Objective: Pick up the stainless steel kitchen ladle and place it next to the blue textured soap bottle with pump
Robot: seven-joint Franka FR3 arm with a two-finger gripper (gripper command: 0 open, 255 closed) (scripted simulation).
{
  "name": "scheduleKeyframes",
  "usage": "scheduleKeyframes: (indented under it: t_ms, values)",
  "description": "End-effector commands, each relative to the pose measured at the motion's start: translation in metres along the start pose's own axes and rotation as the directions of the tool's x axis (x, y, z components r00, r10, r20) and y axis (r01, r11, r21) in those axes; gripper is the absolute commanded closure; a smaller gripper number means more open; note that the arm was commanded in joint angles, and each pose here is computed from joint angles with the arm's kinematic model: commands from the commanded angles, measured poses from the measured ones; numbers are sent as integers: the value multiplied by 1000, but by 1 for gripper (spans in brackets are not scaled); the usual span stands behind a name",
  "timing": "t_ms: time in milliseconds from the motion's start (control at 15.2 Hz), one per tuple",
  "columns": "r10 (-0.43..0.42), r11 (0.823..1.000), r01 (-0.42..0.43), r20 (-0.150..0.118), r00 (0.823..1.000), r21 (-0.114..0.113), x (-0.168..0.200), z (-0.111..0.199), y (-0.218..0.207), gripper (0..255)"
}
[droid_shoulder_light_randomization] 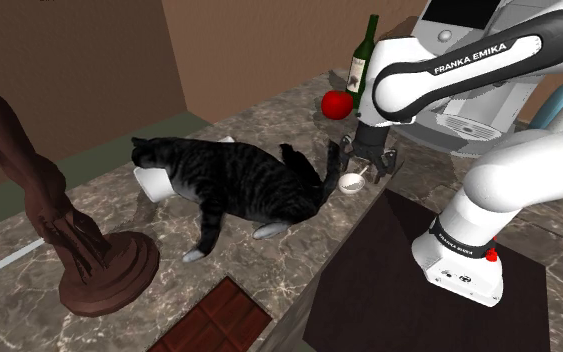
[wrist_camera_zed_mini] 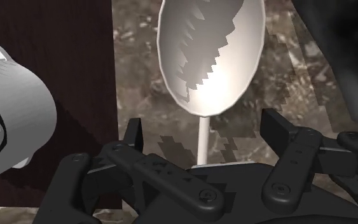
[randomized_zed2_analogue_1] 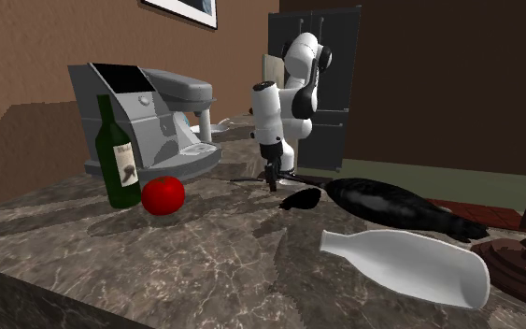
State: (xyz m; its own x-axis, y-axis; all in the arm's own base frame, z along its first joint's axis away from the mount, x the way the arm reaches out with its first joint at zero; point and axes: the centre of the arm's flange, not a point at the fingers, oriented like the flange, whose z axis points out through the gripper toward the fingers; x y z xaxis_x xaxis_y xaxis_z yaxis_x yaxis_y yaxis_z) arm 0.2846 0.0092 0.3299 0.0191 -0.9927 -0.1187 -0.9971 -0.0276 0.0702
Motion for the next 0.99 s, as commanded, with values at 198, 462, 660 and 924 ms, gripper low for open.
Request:
scheduleKeyframes:
  t_ms: [198, 462, 660, 924]
  values:
    - [0, 1000, 0, 0, 1000, 0, 0, 1, 0, 0]
    - [0, 1000, 0, 0, 1000, 0, 0, 1, 0, 255]
    - [0, 1000, 0, 0, 1000, 0, -2, 2, -2, 255]
    - [0, 1000, 0, 0, 1000, 0, 0, 1, 0, 255]
